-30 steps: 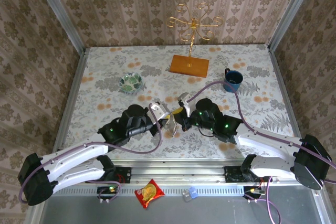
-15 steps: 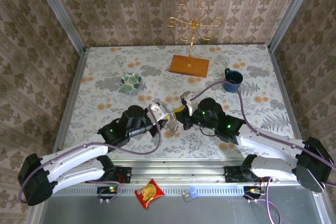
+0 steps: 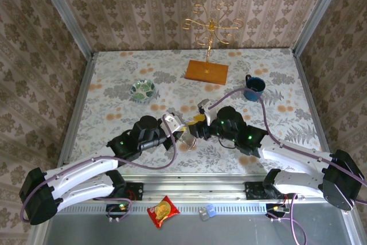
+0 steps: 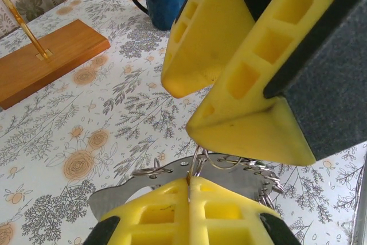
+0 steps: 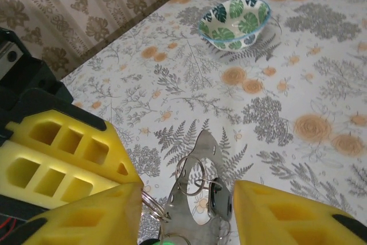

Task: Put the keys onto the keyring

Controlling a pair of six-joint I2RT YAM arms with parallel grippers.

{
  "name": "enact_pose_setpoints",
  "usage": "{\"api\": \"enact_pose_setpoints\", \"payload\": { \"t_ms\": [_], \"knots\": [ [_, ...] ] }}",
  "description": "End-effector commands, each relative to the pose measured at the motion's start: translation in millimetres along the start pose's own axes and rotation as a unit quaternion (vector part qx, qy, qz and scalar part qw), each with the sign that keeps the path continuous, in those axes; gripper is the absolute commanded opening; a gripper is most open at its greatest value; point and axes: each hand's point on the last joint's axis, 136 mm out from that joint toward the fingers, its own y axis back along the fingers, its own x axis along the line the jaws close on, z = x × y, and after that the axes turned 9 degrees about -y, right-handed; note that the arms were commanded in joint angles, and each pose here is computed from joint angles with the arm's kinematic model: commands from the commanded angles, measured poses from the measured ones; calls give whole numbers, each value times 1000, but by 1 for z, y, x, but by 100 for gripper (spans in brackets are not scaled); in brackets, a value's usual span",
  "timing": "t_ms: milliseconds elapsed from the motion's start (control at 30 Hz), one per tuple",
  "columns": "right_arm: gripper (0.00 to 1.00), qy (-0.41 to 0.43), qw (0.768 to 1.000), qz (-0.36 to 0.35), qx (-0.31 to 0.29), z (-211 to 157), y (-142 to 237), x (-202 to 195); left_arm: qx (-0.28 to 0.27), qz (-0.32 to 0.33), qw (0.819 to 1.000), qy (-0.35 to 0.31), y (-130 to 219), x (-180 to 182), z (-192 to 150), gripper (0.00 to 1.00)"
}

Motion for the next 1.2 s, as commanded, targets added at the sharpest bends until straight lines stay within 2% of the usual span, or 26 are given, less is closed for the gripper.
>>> {"api": "enact_pose_setpoints", "payload": {
  "t_ms": [0,133,300,433,567,667,767,867,1000,1167],
  "knots": [
    [53,12,1000,-22,-7,5,7,-10,-7,6,1000,-11,3,0,0,0],
    [58,23,1000,7,2,12,19,-17,-9,8,1000,-12,4,0,0,0],
    [58,72,996,44,10,14,31,-21,-12,8,1000,-11,3,0,-1,0],
    [57,70,994,71,42,7,27,-14,-14,10,1000,-12,3,1,1,0],
    [53,21,998,-17,48,3,28,-44,-11,20,1000,-9,4,4,-1,0],
    [52,-32,995,-67,74,-9,39,-57,-8,30,999,-7,4,8,-2,0],
    [49,-98,982,-123,107,-32,57,-70,-5,42,999,-5,2,12,-3,0],
    [46,-158,965,-145,148,-64,73,-68,-9,35,999,-8,-3,11,-2,0],
    [44,-175,948,-188,191,-101,93,-59,-16,39,999,-11,-7,13,0,11],
    [43,-215,923,-217,236,-143,102,-55,-29,56,998,-5,-9,19,4,34]
  ]
}}
